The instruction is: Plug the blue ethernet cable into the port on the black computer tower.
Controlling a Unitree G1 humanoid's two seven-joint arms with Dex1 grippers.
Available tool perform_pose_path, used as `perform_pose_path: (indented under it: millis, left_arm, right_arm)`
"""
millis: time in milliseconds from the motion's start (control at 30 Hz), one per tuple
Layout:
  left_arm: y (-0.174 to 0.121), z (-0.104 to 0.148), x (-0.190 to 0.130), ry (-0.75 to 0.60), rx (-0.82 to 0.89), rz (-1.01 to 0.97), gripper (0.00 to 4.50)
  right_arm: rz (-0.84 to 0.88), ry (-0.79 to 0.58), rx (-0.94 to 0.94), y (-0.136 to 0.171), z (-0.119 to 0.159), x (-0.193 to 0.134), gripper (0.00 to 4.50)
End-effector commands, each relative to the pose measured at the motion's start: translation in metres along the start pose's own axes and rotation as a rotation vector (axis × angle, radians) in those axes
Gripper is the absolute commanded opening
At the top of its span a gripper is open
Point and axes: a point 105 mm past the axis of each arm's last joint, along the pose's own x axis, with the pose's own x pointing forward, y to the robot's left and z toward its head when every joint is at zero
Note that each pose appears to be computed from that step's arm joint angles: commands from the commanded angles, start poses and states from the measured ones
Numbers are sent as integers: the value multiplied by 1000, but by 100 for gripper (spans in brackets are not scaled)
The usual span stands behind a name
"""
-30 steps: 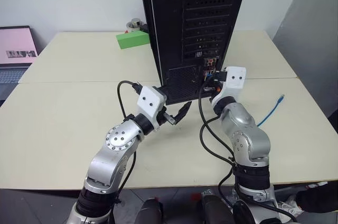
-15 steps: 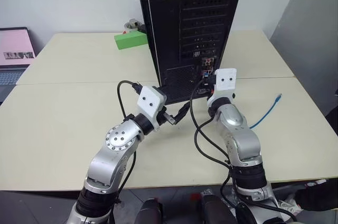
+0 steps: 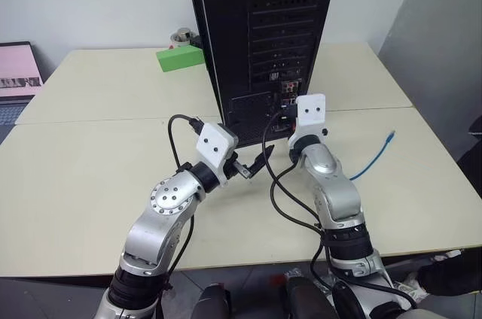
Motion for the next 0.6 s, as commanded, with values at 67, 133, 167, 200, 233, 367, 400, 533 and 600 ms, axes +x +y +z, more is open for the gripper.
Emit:
perform_pose_path:
  millis: [67,133,167,200,233,367,400,533,600]
  left_arm:
    - [2,12,-2,-48,24,18,450]
    - [2,12,-2,-48,24,20,450]
    - [2,12,-2,-48,23,21,450]
    - [2,11,-3,-47,22,23,450]
    - [3,11,-3,-47,22,23,450]
    - [3,11,-3,-44,18,28,450]
    - [5,10,-3,-40,12,37,450]
    - [14,10,-7,-34,-2,80,450]
    - [18,4,-8,9,-39,96,450]
  right_arm:
    - [69,-85,1,15,26,4,0]
    - [72,-75,7,13,23,1,0]
    - [71,-67,8,11,21,0,0]
    - [71,-59,7,9,19,-1,71]
    - [73,-56,6,8,18,-2,79]
    - [82,-45,-4,2,16,-6,170]
    - [88,-40,-10,-1,16,-9,192]
    - [127,-50,-45,-15,24,-22,283]
    - [162,-48,-61,-17,27,-28,320]
